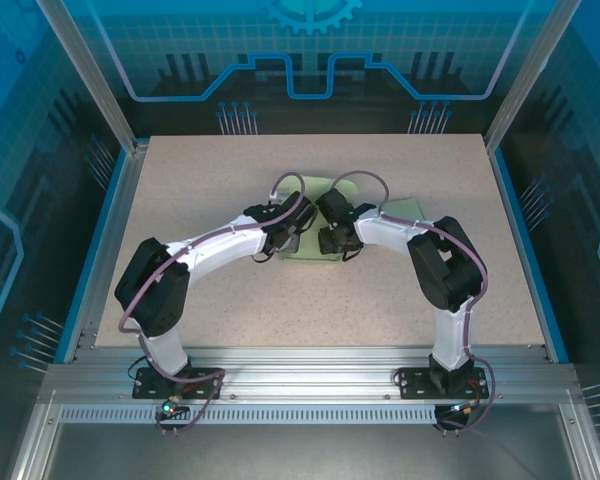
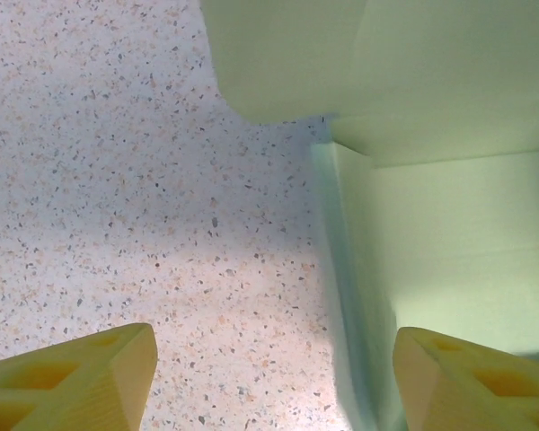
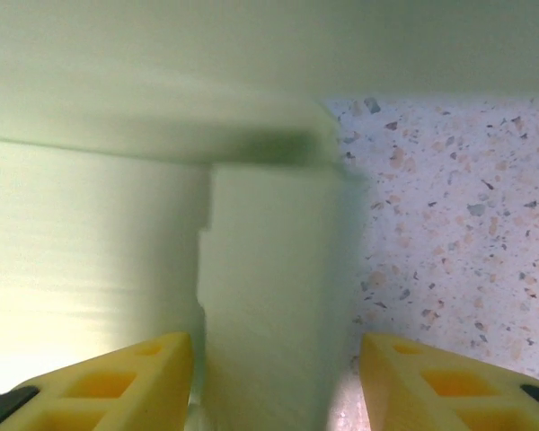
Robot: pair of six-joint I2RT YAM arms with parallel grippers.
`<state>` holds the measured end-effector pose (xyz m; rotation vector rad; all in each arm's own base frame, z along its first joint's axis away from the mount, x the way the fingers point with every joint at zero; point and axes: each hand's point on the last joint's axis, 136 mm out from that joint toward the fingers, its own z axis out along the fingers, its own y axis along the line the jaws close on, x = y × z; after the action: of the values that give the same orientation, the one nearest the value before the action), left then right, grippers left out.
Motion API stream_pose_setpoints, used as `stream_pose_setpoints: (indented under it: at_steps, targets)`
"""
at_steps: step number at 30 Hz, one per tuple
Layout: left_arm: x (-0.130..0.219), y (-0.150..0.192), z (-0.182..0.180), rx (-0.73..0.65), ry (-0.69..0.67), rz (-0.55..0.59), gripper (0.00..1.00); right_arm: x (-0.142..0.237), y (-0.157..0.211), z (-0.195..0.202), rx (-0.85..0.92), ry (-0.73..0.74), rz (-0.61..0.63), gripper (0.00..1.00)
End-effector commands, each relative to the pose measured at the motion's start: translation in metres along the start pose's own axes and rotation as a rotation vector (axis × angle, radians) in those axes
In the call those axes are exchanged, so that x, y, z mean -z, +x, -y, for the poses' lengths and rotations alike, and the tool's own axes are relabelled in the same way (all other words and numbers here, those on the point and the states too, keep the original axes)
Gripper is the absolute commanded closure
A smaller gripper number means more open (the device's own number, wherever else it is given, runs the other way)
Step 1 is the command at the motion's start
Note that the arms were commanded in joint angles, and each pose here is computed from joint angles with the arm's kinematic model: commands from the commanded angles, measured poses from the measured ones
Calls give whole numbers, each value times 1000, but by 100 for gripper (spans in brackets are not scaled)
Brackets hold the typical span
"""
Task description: Fold the paper box
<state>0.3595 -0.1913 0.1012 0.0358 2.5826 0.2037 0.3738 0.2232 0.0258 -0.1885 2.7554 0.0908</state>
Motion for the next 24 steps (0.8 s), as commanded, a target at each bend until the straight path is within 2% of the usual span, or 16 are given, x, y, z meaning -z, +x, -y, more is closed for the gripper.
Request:
stream_pose_setpoints:
  at_steps: [1, 7, 12, 16, 20, 24]
  targets:
    - [-11, 15, 0, 10, 23, -49, 29, 14, -10, -3, 13, 5, 28, 47]
    - [-21, 27, 7, 55, 74, -82, 29, 16, -11, -5, 20, 4, 30, 47]
    - [-4, 9, 13, 99, 165, -21, 29, 22, -16, -6, 35, 5, 47, 46]
    - [7, -8, 4, 151, 213, 20, 30, 29, -22, -3, 53, 21, 65, 43]
    - [14, -23, -9, 267, 320, 41, 35, 41, -28, -1, 64, 27, 90, 43]
    - [19, -36, -19, 438, 506, 94, 39, 55, -28, -2, 66, 42, 109, 43]
